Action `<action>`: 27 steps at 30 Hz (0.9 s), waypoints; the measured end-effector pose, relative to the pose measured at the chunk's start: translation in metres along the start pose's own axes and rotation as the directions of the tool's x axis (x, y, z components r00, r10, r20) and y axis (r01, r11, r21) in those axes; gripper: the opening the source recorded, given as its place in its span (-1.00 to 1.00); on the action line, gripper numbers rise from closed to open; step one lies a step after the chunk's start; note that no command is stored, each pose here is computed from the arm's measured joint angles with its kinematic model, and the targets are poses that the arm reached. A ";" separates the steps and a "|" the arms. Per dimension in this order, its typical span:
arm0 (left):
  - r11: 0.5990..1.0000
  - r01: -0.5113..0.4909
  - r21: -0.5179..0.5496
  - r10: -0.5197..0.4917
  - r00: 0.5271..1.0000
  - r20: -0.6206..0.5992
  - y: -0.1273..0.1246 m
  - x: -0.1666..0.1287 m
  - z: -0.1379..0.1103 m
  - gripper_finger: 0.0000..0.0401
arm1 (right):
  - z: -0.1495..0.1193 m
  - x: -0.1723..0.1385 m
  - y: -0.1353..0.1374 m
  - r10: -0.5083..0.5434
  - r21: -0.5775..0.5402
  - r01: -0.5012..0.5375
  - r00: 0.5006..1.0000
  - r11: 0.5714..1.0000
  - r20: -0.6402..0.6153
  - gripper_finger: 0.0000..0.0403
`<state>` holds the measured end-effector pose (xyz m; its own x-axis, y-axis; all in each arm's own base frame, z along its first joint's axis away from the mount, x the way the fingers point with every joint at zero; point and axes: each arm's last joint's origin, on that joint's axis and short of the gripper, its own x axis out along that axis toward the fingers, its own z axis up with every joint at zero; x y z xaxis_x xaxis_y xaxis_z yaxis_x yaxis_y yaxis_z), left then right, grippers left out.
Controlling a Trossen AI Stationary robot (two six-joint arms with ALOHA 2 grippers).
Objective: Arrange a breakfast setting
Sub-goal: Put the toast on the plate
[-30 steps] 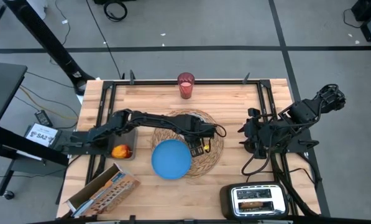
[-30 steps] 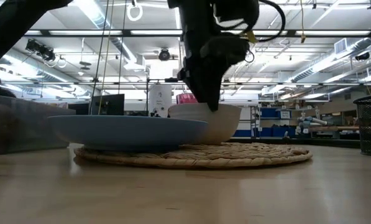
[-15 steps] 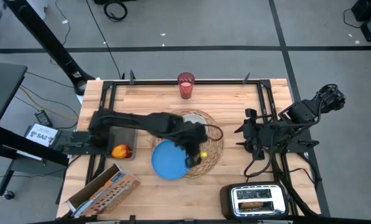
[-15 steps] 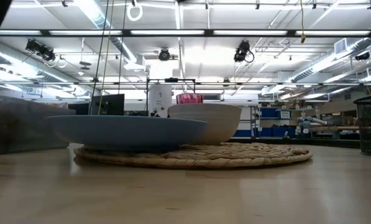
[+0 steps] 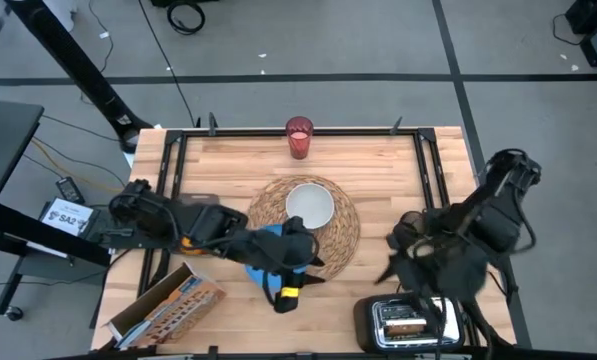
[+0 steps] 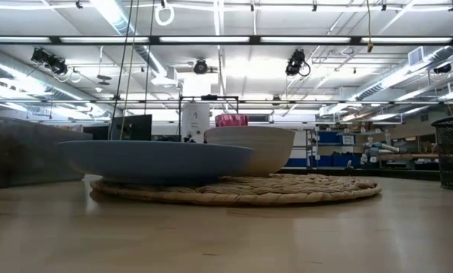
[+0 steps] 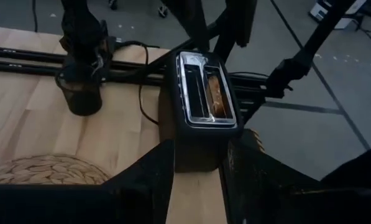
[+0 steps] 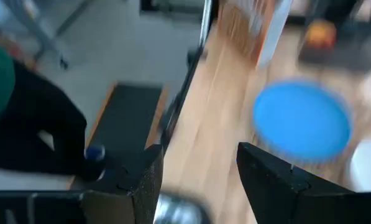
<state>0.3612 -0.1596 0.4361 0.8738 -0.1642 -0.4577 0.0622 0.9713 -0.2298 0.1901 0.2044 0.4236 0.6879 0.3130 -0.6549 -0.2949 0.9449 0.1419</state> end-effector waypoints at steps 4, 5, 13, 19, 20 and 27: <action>1.000 0.008 0.021 -0.007 1.000 -0.005 -0.007 -0.002 -0.003 -0.21 | -0.008 -0.006 0.030 0.036 0.117 -0.023 0.993 0.993 -0.112 0.05; 1.000 0.012 0.025 -0.012 1.000 -0.005 -0.009 -0.002 -0.004 -0.21 | -0.011 -0.006 0.038 0.045 0.143 -0.025 0.990 0.989 -0.136 0.05; 0.996 0.004 0.088 -0.004 1.000 -0.002 -0.030 -0.003 -0.014 -0.21 | -0.053 0.031 0.086 -0.056 0.158 0.120 0.931 0.980 -0.361 0.05; 0.999 -0.001 0.039 -0.001 0.999 0.048 -0.034 -0.002 -0.012 -0.21 | -0.071 0.063 0.095 -0.156 0.129 0.246 0.863 0.961 -0.481 0.04; 0.999 0.000 0.043 -0.002 0.999 0.049 -0.035 -0.002 -0.012 -0.21 | -0.072 0.066 0.094 -0.162 0.137 0.261 0.854 0.955 -0.494 0.04; 0.999 -0.026 0.039 0.024 0.998 0.050 -0.036 0.003 -0.015 -0.21 | -0.076 0.081 0.087 -0.225 0.113 0.338 0.805 0.934 -0.550 0.04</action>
<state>0.3546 -0.1975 0.4300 0.8983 -0.1320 -0.4191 0.0584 0.9812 -0.1837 0.1697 0.3049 0.3261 0.2552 -0.0129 -0.9668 0.0315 0.9995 -0.0050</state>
